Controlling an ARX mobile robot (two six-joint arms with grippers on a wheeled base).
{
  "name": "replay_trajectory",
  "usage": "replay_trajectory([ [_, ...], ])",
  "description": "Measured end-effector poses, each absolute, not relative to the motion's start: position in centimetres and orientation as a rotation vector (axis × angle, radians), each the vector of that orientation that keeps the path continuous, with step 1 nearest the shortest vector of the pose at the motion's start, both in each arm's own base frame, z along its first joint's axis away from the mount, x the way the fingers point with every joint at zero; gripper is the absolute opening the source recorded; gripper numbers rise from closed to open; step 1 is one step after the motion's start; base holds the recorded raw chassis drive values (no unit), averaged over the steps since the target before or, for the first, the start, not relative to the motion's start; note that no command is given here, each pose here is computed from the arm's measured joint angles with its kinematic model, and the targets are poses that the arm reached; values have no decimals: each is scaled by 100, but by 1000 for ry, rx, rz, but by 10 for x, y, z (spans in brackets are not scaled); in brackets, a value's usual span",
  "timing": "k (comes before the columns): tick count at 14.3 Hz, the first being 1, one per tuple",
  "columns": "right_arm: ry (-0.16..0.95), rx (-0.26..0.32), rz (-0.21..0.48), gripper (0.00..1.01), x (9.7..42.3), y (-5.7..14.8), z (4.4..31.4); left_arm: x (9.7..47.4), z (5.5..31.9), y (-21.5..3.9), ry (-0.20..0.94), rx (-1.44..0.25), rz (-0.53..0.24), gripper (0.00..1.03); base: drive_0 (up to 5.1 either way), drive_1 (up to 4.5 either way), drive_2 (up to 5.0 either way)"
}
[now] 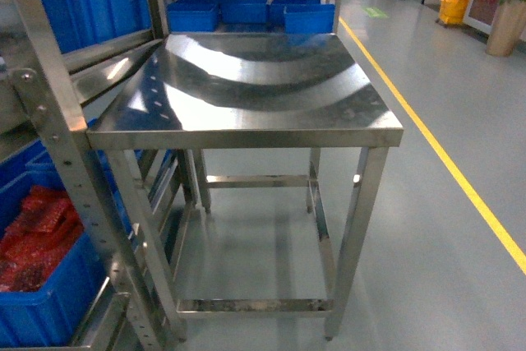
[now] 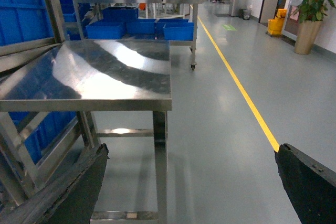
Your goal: Pick blue part to blue bin on bottom shelf
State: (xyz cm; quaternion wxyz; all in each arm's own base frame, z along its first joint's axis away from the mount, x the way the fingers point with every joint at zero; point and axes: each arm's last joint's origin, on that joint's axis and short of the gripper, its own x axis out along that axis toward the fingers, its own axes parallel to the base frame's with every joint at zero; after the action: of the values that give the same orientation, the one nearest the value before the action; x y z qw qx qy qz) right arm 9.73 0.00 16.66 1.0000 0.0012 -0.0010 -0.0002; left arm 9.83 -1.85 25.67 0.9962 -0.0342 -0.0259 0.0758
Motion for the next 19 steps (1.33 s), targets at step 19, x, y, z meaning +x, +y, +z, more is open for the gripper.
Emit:
replay_trajectory([
  [19,-3,2,0,98,97,0,167,98,257,-18,-53,-69,152,43,-505,241,241],
])
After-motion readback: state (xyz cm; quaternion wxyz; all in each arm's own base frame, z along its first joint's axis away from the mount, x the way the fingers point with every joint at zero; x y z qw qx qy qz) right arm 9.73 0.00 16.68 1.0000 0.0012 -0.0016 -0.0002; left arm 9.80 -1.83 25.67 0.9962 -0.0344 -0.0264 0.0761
